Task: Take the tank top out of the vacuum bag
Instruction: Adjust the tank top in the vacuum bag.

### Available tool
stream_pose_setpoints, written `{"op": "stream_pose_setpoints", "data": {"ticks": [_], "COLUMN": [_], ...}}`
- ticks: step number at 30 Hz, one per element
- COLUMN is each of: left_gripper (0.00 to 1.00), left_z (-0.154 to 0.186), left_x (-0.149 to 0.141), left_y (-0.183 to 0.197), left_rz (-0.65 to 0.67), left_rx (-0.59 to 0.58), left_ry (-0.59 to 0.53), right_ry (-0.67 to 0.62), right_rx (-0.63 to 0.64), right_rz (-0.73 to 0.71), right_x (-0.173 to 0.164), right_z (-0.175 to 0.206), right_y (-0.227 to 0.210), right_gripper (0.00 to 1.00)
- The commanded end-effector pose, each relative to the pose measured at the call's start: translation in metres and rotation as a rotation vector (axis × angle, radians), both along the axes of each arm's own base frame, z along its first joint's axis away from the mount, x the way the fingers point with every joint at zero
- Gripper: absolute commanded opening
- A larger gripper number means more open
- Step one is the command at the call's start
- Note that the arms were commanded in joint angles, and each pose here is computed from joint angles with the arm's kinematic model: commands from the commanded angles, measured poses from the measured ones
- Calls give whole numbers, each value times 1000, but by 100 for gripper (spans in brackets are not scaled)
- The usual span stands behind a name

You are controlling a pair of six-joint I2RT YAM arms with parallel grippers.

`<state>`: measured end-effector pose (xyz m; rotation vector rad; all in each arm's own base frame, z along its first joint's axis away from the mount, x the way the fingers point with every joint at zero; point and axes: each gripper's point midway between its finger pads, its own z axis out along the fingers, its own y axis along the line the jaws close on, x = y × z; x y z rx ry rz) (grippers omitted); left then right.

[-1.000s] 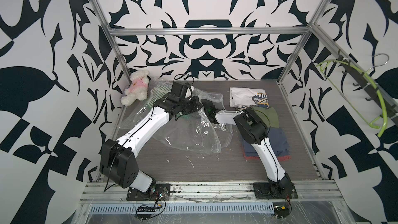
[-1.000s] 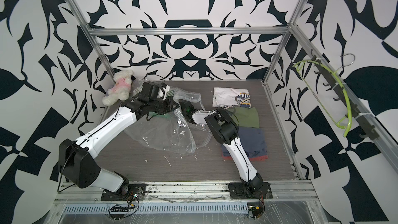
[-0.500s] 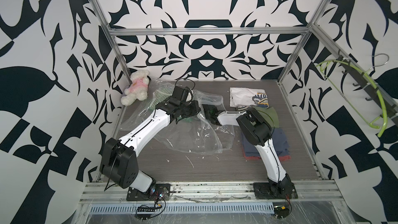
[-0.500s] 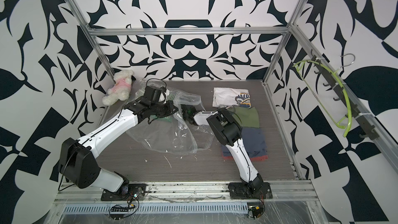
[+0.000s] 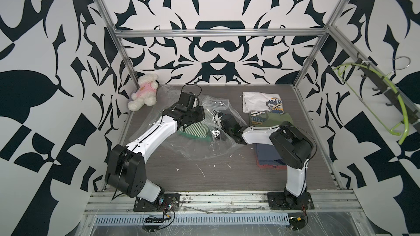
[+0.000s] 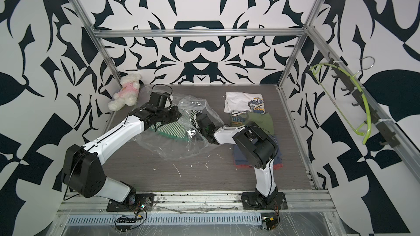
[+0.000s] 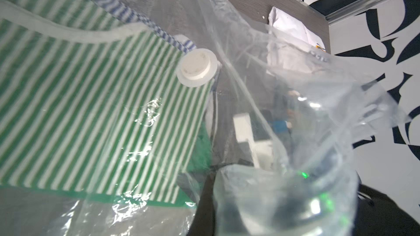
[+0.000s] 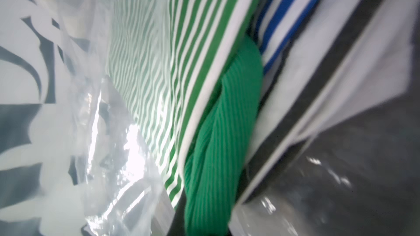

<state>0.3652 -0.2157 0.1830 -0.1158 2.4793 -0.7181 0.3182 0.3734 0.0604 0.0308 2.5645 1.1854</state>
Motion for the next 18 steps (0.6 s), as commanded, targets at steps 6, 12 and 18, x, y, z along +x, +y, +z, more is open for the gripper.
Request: {"op": "stream_pose_setpoints", "data": {"ticks": [6,12,18], "left_gripper": [0,0,0], "left_z": [-25,-32,-42], "left_x": [18,26,28], "left_y": [28,32,37], "left_rz": [76,85,98], "left_rx": [112,129,150], "left_ry": [-5,0,8], "right_ry": [-160,-169,-178], "right_rx": [-118,-107,-135], "right_rz": [63,72,148], "right_x": [-26,-40,-60], "right_z": [45,60,84], "right_y": [-23,-36,-47], "right_gripper": [0,0,0]}}
